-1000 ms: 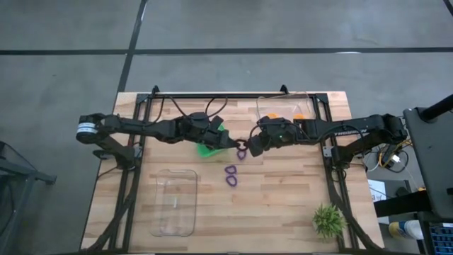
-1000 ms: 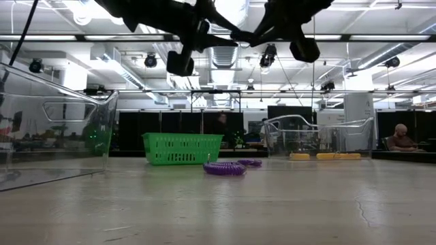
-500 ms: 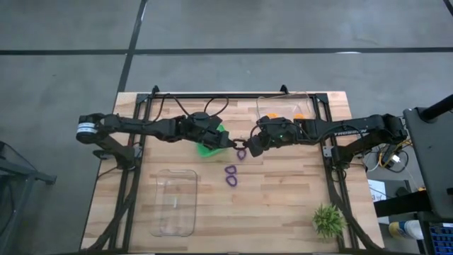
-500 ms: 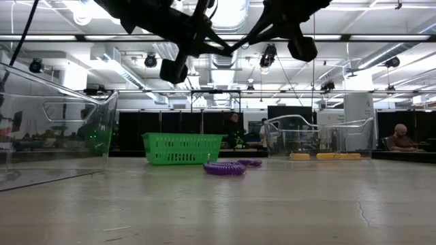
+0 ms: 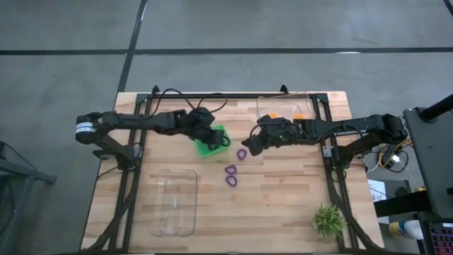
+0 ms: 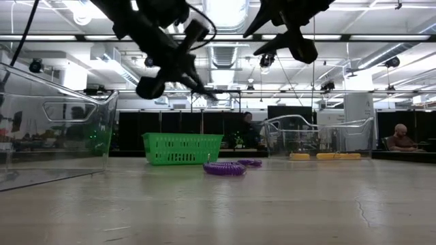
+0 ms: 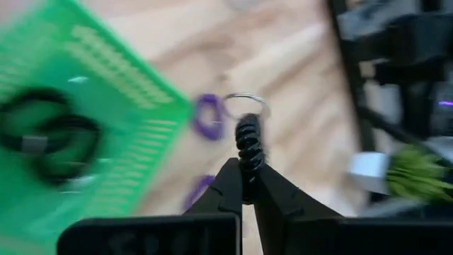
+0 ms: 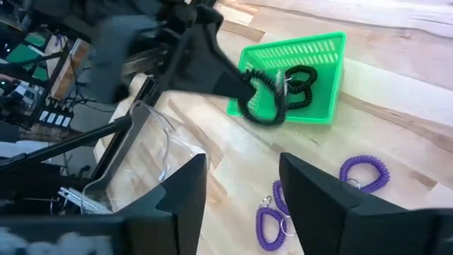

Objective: Sort spring keychains
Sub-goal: Put the black spring keychain into the green bin

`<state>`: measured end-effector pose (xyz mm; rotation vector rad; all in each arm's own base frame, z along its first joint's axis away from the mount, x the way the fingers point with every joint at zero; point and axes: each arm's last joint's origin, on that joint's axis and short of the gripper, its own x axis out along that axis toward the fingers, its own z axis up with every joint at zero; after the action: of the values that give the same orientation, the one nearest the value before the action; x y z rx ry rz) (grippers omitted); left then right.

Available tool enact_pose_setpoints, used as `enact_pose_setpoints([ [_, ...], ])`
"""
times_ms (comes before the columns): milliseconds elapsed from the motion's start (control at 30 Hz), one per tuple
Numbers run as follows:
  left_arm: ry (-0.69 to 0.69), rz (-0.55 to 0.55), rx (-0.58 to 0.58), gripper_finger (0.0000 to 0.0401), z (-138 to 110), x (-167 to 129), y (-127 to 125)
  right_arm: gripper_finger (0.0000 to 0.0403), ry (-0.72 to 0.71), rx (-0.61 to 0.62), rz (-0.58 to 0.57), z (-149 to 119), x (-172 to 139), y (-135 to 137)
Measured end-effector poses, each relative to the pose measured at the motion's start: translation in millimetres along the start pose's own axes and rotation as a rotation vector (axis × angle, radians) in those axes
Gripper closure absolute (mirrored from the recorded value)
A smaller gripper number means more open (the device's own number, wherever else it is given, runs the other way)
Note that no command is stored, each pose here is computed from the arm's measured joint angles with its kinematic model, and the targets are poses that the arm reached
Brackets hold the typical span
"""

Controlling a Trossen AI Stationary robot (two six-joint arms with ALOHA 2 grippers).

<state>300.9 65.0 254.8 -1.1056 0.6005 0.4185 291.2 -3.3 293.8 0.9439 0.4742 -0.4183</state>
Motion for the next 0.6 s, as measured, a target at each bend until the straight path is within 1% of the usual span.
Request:
enact_pose_setpoints([
  [167, -0.018, 0.182, 0.045, 0.0387, 5.6, -6.2, 19.7, 0.0221, 0.000, 0.001, 0.000, 0.1, 0.0, 0.0],
  [233, -0.013, 0.235, 0.055, 0.0387, 7.3, -7.8, 26.1, 0.0221, 0.000, 0.001, 0.000, 0.0, 0.0, 0.0],
  [300, -0.015, 0.257, 0.062, 0.0387, 9.4, -8.8, 29.4, 0.0220, 0.000, 0.001, 0.000, 0.0, 0.1, 0.0],
  [467, -0.024, 0.266, 0.090, 0.0387, 11.3, -9.3, 30.7, 0.0220, 0.000, 0.004, 0.000, 0.0, 0.1, -0.1],
  [600, -0.031, 0.314, 0.114, 0.0387, 10.6, -9.9, 34.1, 0.0220, -0.012, 0.004, -0.007, 0.4, 0.1, -0.3],
])
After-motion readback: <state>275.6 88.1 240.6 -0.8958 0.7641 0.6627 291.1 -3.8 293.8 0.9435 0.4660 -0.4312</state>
